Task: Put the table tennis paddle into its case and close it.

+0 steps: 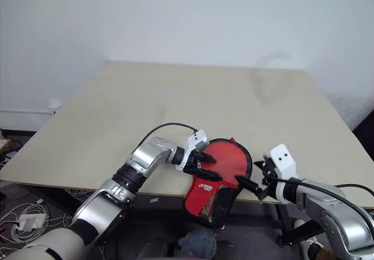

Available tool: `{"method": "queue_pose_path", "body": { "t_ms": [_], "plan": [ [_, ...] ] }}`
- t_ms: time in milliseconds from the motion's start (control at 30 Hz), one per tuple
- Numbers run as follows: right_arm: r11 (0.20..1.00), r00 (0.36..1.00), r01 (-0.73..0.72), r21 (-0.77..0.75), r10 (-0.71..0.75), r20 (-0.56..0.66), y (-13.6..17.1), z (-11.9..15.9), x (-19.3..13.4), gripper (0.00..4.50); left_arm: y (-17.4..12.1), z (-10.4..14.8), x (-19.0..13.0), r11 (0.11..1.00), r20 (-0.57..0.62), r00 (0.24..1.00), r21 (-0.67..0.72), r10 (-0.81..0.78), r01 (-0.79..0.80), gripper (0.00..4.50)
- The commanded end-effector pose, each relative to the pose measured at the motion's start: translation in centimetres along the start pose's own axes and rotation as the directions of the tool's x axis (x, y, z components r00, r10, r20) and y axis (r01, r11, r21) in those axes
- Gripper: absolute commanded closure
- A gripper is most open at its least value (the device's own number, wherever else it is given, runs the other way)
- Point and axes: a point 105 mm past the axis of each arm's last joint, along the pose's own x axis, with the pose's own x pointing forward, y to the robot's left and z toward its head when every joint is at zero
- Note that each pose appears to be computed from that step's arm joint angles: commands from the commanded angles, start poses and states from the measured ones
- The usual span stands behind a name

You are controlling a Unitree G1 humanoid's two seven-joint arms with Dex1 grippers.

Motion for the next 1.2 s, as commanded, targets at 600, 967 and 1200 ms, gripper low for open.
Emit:
{"method": "queue_pose_path", "body": {
  "t_ms": [600,967,1200],
  "plan": [
    [0.959,0.981,0.192,0.209,-0.180,-0.077,-4.1,-0.6,4.9,1.24,-0.5,1.7,-5.5,0.990,0.111,0.989,-0.097,-0.095,0.106,0.00],
    [0.965,0.987,0.141,0.221,-0.120,-0.107,-3.0,-0.9,5.9,4.44,-0.8,1.0,-5.2,0.987,0.112,0.990,-0.126,-0.081,0.095,0.00],
    [0.923,0.958,0.198,0.329,-0.254,0.136,-4.7,3.9,5.9,4.44,-0.6,0.6,-5.2,0.987,0.104,0.992,-0.138,-0.071,0.085,0.00]
  ]
}}
